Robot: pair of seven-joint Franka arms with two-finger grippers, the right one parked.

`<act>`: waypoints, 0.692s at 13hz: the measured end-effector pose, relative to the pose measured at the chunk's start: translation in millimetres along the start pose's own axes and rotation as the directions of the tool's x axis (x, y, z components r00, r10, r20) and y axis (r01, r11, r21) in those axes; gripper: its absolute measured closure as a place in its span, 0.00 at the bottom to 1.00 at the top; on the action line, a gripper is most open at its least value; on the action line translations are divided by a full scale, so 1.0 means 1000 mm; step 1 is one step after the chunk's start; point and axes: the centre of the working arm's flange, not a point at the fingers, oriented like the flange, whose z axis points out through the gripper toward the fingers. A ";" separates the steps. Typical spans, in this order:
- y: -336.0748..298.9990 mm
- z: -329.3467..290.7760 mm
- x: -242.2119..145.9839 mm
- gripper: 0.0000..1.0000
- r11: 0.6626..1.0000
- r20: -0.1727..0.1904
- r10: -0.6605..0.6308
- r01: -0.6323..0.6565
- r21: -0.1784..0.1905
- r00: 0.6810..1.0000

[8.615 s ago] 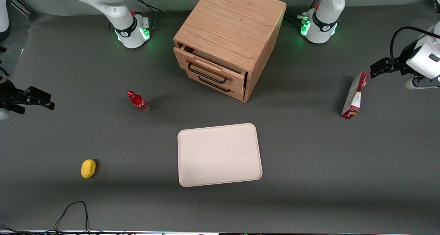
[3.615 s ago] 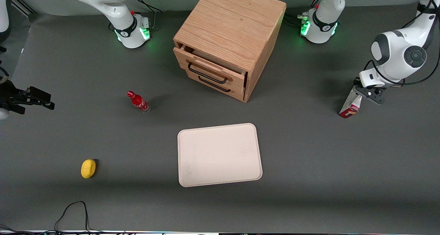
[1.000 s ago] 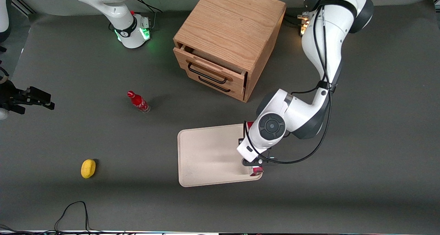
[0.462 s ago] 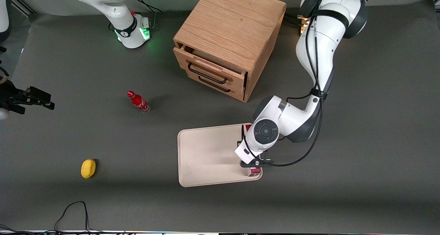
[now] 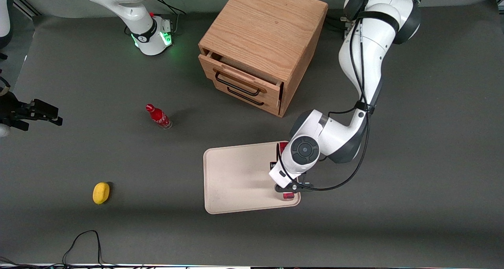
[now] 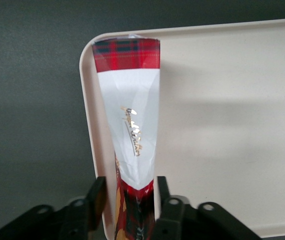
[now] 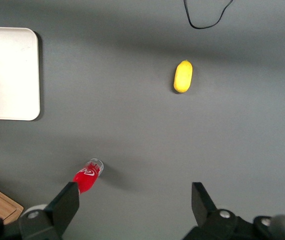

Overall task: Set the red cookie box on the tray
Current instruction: 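Lower the cookie box onto the tray and open the left gripper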

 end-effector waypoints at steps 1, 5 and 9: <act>0.000 0.000 0.000 0.31 1.000 0.000 0.000 0.000 0.000 1.000; -0.002 -0.005 0.002 0.00 1.000 -0.009 -0.004 0.004 -0.002 1.000; -0.027 -0.077 0.005 0.00 0.999 -0.004 -0.029 0.030 0.019 1.000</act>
